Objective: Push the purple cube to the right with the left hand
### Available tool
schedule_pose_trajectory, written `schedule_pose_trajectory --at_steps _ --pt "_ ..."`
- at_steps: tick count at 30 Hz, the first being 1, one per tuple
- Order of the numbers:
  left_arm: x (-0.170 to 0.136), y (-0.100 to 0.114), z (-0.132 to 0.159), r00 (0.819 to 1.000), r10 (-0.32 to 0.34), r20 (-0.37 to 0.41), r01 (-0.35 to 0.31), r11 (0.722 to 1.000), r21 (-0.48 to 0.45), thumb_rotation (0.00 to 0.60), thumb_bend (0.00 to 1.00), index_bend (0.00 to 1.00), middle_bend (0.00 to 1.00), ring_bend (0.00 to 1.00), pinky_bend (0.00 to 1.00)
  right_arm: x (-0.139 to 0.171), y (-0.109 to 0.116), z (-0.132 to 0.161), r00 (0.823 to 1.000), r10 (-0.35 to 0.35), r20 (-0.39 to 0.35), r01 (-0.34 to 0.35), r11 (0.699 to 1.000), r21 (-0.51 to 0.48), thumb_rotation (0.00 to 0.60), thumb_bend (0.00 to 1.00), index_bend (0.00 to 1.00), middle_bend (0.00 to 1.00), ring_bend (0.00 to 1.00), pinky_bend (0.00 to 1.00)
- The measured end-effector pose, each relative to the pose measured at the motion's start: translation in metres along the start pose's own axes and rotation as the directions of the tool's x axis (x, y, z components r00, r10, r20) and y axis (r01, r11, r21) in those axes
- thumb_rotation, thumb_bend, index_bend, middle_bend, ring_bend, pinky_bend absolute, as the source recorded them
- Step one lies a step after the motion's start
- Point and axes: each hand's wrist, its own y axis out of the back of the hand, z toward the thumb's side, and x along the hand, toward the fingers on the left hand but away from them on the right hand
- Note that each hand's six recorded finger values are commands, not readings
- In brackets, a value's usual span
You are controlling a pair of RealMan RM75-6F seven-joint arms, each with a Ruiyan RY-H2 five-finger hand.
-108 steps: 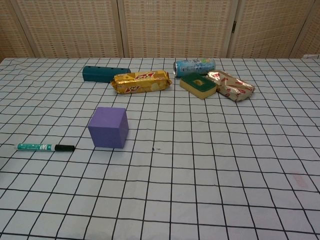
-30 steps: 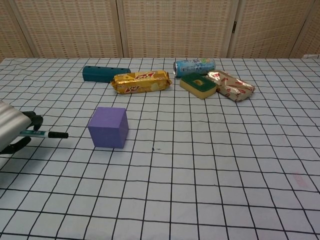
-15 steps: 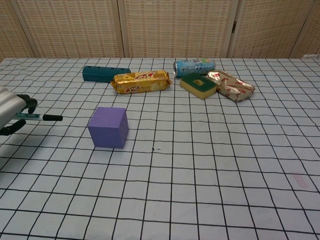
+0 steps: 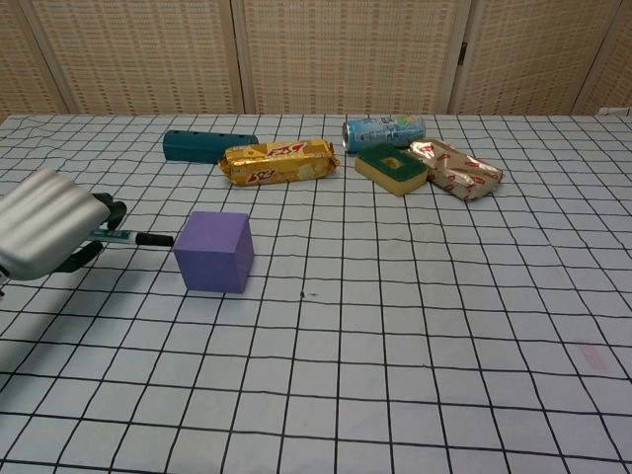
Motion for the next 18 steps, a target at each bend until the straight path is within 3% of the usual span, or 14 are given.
schedule_pose_trajectory --at_steps 18 --pt "0.032 0.039 0.084 0.997 0.045 0.064 -0.043 0.999 -0.027 0.6 0.57 0.82 0.84 0.75 1.0 0.001 0.014 -0.02 0.999 -0.004 0.041 0.007 0.998 -0.067 0.6 0.13 0.0 0.0 0.0 0.0"
